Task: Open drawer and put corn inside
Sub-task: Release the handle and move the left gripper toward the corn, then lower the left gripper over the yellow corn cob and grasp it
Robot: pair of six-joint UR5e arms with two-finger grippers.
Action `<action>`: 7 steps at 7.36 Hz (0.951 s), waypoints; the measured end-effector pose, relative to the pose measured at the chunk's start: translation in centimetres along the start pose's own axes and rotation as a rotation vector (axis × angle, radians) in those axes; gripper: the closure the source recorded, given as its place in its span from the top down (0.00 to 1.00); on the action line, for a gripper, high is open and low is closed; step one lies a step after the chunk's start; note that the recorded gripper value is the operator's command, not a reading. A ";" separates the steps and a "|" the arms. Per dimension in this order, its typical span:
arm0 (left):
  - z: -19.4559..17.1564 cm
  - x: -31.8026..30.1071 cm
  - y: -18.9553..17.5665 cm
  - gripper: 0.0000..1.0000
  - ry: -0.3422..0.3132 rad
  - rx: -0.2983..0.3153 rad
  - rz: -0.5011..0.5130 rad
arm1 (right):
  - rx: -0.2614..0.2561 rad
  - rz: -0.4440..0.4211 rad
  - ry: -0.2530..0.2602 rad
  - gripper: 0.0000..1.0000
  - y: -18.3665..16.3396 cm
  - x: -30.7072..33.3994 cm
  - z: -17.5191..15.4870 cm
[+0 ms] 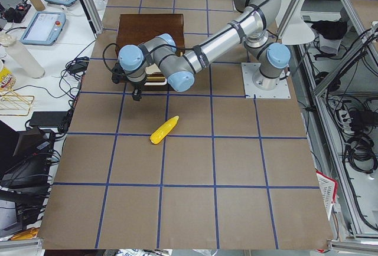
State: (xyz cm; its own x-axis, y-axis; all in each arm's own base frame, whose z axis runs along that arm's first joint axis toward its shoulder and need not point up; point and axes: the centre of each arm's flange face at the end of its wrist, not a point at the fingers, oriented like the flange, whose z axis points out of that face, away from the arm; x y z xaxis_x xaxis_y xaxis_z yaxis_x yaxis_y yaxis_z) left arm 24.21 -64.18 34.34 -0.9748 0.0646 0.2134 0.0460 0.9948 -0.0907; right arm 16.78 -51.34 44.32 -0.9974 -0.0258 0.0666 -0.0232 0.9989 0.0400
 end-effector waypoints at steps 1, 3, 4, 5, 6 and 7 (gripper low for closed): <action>-0.9 -1.6 0.9 1.00 -0.020 -0.009 -0.094 | 0.000 0.000 0.000 1.00 0.0 0.0 0.0; -1.4 -5.5 3.0 1.00 -0.077 -0.039 -0.294 | 0.001 0.000 0.000 1.00 0.0 0.0 0.0; -0.7 -6.9 3.6 1.00 -0.098 -0.062 -0.389 | 0.001 0.000 0.001 1.00 0.0 0.0 0.0; 0.4 -7.7 3.9 1.00 -0.111 -0.084 -0.462 | 0.000 0.000 0.001 1.00 0.0 0.0 0.0; 1.7 -8.5 4.0 1.00 -0.124 -0.109 -0.530 | 0.000 0.000 0.001 1.00 0.0 0.0 0.0; 3.1 -9.0 4.1 1.00 -0.129 -0.129 -0.598 | 0.000 0.000 0.000 1.00 0.0 0.0 0.0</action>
State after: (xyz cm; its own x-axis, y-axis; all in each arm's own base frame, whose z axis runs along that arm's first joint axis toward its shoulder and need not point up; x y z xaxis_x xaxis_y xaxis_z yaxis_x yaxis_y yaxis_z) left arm 32.54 -60.96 29.08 -0.8584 -0.5081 0.0712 -0.4973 0.8581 0.1278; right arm 16.78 -51.33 44.35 -0.9974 -0.0258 0.0668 -0.0232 0.9989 0.0398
